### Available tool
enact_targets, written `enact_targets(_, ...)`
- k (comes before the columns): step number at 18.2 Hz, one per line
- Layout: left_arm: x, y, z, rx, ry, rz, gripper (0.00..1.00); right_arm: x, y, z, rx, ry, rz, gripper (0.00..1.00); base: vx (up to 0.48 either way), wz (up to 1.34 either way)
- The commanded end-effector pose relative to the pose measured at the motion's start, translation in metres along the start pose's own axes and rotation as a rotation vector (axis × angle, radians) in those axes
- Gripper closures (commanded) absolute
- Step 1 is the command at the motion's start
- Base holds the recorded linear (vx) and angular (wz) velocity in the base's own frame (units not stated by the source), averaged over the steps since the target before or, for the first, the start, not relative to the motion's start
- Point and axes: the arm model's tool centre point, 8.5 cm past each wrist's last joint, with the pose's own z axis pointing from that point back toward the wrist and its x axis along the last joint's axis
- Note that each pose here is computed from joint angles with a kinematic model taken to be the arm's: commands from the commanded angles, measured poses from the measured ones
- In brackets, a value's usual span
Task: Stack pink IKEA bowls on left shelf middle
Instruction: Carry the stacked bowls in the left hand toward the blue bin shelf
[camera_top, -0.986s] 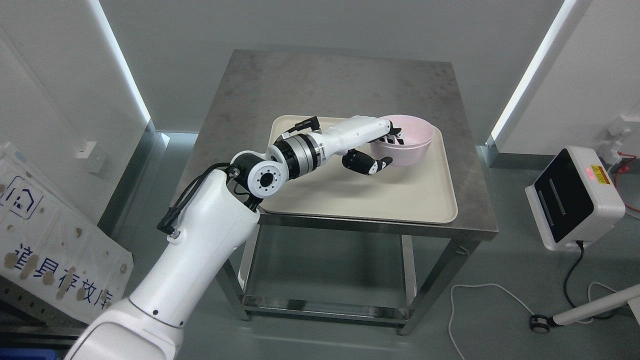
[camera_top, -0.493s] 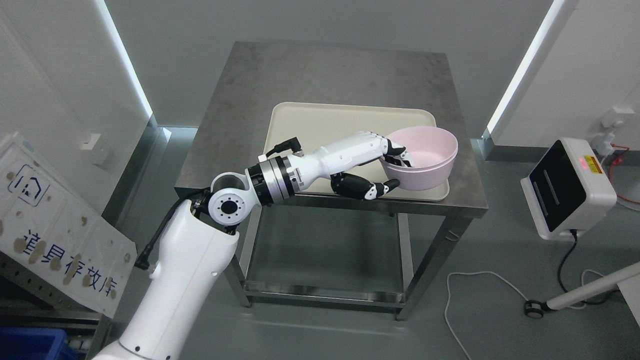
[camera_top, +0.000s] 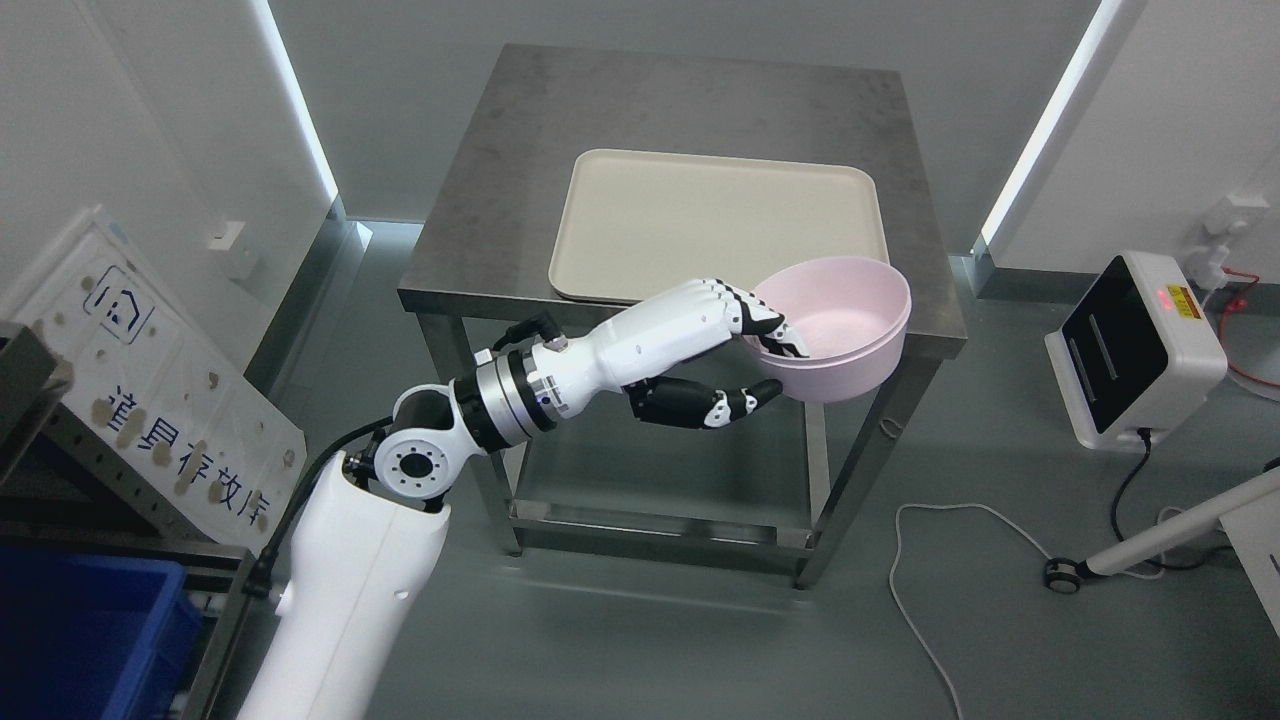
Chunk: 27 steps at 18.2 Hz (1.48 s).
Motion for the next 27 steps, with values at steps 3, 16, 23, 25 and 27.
enact_targets(3,0.008,-0.001,0.046,0.09,0.033,-0.024,0.93,0.011,-0.011,0.0,-0.017,-0.032,-0.011,0.0,-0.223,0.1)
enact_targets(16,0.03,-0.011,0.061,0.113,-0.018,-0.077,0.93,0.011,-0.011,0.0,-0.017,-0.032,-0.011,0.0,-0.253,0.32)
enact_targets(23,0.03,-0.004,0.059,0.122,-0.024,-0.093,0.93,0.011,-0.011,0.0,-0.017,-0.032,-0.011,0.0,-0.213,0.79)
enact_targets(25,0.029,-0.002,0.061,0.131,-0.019,-0.092,0.92,0.011,-0.011,0.0,-0.017,-0.032,-0.011,0.0,-0.205,0.84)
enact_targets(27,0.03,0.002,0.059,0.136,-0.026,-0.1,0.92,0.011,-0.011,0.0,-0.017,-0.032,-0.011,0.0,-0.16,0.96)
